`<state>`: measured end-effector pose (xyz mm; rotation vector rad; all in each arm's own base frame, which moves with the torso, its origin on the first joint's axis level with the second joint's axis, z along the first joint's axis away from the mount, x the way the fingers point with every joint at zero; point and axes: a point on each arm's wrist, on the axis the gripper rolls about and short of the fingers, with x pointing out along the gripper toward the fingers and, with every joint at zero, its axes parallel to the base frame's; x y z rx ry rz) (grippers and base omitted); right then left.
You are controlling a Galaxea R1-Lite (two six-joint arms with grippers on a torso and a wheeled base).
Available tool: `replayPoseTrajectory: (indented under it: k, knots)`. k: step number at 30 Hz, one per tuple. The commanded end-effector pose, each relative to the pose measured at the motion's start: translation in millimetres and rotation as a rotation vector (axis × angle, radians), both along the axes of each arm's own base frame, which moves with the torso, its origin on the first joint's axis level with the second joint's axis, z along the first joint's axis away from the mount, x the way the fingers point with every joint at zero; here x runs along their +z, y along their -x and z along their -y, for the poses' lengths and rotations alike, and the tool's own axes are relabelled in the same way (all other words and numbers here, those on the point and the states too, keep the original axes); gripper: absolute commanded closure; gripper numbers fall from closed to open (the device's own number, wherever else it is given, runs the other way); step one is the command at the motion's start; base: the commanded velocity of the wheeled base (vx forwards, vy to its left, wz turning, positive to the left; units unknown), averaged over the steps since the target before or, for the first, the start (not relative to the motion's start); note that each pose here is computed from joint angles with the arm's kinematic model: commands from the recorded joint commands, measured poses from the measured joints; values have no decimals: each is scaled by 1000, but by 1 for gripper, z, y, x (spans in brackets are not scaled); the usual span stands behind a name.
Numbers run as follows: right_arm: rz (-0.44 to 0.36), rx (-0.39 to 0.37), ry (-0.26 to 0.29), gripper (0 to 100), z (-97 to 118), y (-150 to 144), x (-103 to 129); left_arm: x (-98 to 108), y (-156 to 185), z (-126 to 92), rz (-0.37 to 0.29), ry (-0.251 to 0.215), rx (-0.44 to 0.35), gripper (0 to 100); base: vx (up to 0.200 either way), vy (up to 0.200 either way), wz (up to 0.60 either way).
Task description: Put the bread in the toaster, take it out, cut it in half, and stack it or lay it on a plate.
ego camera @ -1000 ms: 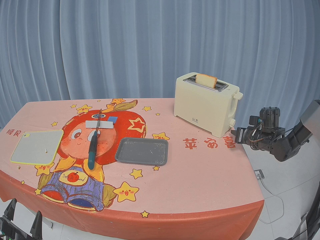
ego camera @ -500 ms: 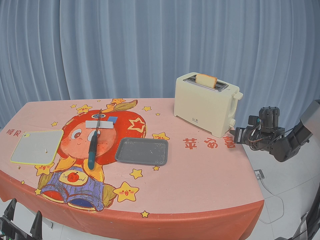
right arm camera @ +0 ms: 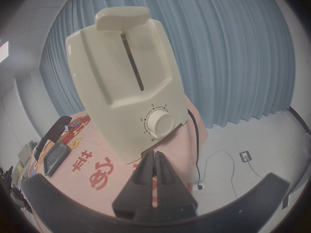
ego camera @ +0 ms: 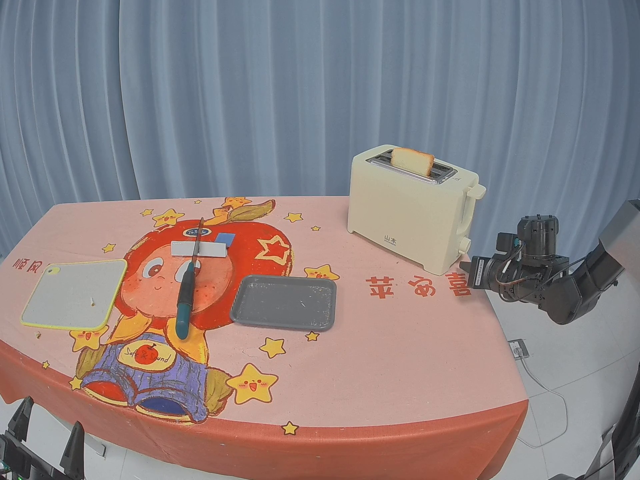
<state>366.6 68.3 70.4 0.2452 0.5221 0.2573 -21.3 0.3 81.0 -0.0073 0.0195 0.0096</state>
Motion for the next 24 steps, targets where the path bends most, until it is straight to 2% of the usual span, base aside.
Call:
replayPoseTrajectory:
  k: [1,24]
  knots:
    - [-13,-3,1,100,1,-3,-7,-5,-1,0,-17,0,0,0,0,0,0]
    - [26,-6,-5,100,0,-3,7,-5,-1,0,-17,0,0,0,0,0,0]
